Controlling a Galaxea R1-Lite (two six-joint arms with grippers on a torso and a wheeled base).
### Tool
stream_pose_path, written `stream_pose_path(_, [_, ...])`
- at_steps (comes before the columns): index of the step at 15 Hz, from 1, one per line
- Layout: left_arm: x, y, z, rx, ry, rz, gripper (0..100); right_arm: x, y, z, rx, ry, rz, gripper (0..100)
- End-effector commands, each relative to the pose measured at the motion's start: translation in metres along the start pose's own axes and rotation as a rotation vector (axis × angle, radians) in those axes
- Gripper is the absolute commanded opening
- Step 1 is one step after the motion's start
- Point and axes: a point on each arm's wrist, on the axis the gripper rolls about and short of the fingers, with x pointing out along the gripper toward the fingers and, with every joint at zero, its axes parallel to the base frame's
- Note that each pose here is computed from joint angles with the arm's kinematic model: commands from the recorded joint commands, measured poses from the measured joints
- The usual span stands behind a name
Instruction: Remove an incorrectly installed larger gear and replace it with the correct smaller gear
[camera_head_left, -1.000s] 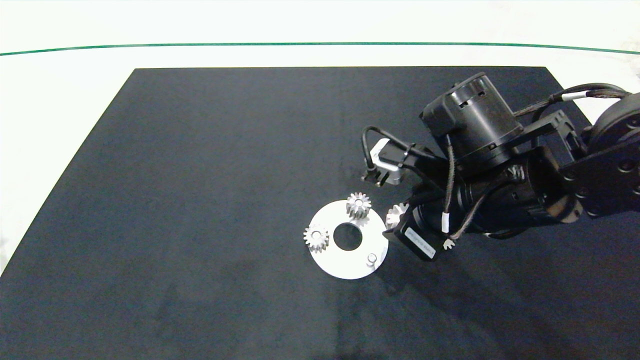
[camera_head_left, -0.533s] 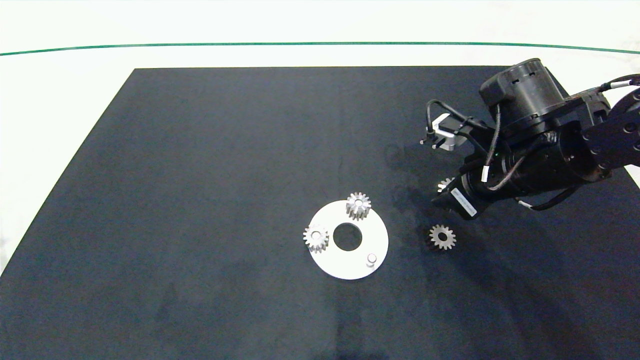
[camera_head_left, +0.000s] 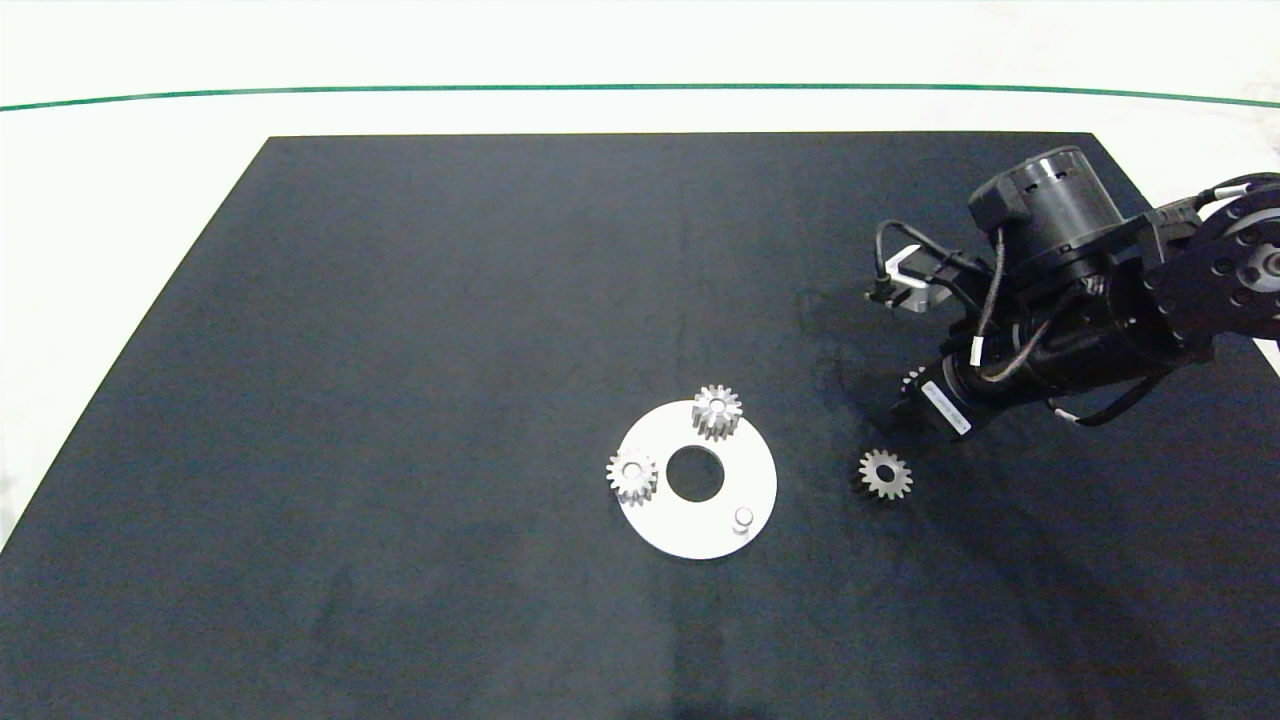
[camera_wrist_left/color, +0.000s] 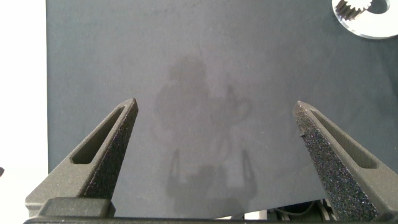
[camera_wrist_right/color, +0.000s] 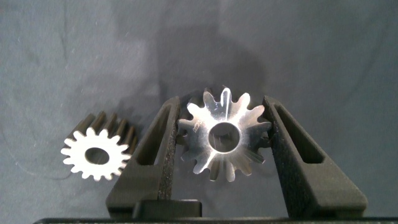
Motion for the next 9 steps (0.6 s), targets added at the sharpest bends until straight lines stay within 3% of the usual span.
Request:
stream_pose_path(1, [0.0000, 0.0000, -0.0003, 0.000, 0.002, 0.001, 100, 0.0071, 0.0050, -0.0078, -0.016, 0.042, 0.014, 37])
stream_pose_path(4, [0.0002, 0.0000, -0.0007, 0.001, 0.004, -0.001, 100, 0.0088, 0.0059, -0.0087, -0.017, 0.044, 0.017, 37])
stream_pose_path(5, [0.0002, 0.0000, -0.0007, 0.001, 0.004, -0.001, 100, 0.0088, 0.0059, -0.0087, -0.017, 0.044, 0.017, 100])
stream_pose_path(9, [0.0004, -0.0001, -0.0010, 0.001, 0.005, -0.001, 100, 0.0062, 0.0051, -0.0083, -0.012, 0.037, 0.015, 100])
